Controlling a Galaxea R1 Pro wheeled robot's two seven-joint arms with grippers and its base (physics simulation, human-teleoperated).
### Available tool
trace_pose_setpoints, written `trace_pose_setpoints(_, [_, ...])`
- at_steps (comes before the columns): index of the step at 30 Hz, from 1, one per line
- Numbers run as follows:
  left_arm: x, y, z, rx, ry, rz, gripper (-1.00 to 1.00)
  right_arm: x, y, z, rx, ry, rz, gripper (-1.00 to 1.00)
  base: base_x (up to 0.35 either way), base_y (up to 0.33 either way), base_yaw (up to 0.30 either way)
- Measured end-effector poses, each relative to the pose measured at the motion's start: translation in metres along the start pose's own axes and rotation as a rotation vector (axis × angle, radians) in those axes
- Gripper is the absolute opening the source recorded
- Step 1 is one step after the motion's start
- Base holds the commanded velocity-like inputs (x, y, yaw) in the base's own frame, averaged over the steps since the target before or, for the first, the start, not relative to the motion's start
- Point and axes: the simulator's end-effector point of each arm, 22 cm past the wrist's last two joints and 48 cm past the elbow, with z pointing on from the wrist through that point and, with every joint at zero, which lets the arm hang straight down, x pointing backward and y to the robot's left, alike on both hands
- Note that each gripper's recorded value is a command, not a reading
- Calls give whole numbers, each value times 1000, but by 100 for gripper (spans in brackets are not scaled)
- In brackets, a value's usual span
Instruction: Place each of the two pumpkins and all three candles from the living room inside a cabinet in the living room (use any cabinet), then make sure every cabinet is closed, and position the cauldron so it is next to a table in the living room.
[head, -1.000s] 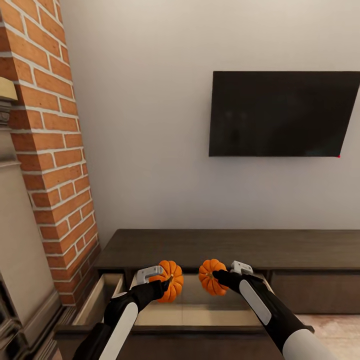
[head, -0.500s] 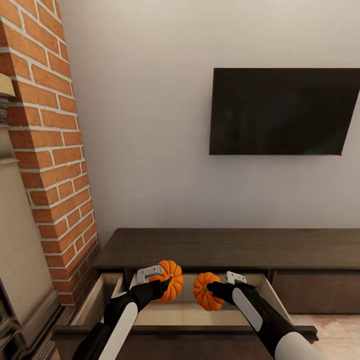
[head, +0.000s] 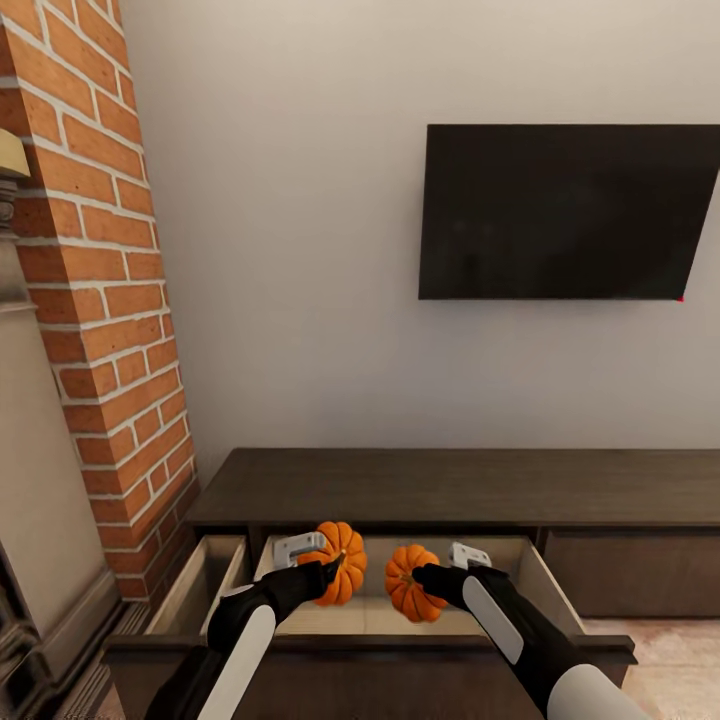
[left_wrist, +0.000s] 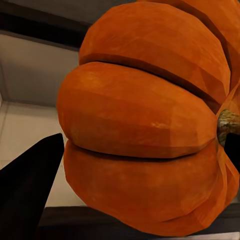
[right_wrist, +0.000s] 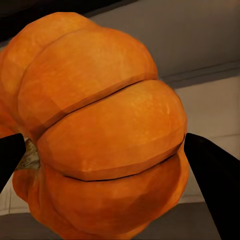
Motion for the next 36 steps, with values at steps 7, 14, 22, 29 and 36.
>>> trace_pose_setpoints(7, [10, 4, 4, -1, -2, 0, -100, 7, -4, 6, 2, -10, 1, -100, 0, 0, 0])
trace_pose_setpoints(14, [10, 4, 4, -1, -2, 1, -100, -6, -5, 5, 5, -66, 19, -100, 0, 0, 0])
trace_pose_setpoints(22, [10, 4, 4, -1, -2, 1, -100, -10, -7, 5, 6, -82, 33, -100, 0, 0, 0])
trace_pose_setpoints(29, [10, 4, 4, -1, -3, 2, -100, -11, -7, 5, 5, -84, 37, -100, 0, 0, 0])
trace_pose_setpoints(36, [9, 5, 3, -2, -4, 3, -100, -10, -6, 4, 5, -82, 36, -100, 120, 0, 0])
